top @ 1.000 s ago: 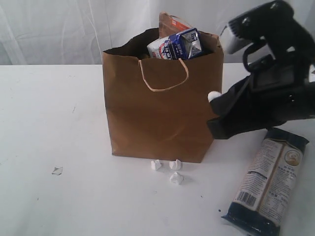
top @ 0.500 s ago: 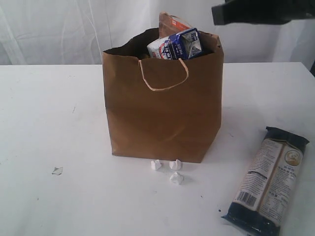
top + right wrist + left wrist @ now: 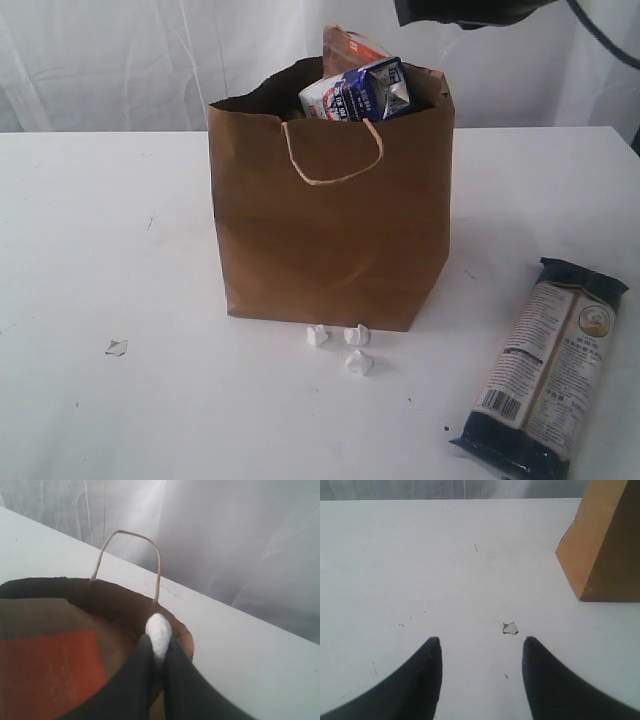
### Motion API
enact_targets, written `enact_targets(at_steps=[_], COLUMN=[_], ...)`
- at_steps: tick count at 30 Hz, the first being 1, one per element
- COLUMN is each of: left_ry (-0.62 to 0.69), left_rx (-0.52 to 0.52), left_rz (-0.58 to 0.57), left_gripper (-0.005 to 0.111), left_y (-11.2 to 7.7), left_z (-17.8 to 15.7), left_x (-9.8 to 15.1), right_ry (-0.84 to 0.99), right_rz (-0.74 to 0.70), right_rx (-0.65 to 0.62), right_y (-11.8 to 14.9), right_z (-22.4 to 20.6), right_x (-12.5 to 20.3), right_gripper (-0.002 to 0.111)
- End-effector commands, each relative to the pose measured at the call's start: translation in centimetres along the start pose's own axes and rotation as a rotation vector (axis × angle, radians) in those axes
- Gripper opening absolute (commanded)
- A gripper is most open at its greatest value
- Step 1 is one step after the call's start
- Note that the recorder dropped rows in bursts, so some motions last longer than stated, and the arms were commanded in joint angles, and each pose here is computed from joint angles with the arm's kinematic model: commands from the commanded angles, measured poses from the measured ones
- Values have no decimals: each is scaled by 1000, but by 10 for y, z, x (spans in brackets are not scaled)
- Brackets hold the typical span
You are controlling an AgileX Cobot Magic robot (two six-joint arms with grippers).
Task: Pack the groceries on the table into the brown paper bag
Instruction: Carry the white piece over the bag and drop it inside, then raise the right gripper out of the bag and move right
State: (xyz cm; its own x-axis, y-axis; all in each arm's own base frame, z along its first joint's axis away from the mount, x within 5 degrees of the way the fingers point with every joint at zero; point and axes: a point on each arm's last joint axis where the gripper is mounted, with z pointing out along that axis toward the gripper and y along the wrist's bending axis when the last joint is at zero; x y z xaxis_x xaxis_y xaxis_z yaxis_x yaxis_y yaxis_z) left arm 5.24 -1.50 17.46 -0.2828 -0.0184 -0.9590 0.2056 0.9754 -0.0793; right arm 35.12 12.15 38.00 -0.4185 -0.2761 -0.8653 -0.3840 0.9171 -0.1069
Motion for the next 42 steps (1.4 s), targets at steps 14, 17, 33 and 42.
enact_targets(at_steps=[14, 17, 33, 42], left_ry=[3, 3, 3, 3], left_rx=[0, 0, 0, 0], left_rz=[-4, -4, -4, -4], left_gripper=[53, 53, 53, 53], left_y=[0, 0, 0, 0], left_z=[0, 0, 0, 0], left_x=[1, 1, 1, 1], right_ry=[120, 122, 95, 21], right_rz=[82, 62, -32, 78], right_rx=[-80, -101, -43, 33], right_y=[5, 8, 0, 0], right_z=[44, 46, -33, -158], right_x=[4, 5, 5, 60], right_gripper=[19, 38, 50, 50])
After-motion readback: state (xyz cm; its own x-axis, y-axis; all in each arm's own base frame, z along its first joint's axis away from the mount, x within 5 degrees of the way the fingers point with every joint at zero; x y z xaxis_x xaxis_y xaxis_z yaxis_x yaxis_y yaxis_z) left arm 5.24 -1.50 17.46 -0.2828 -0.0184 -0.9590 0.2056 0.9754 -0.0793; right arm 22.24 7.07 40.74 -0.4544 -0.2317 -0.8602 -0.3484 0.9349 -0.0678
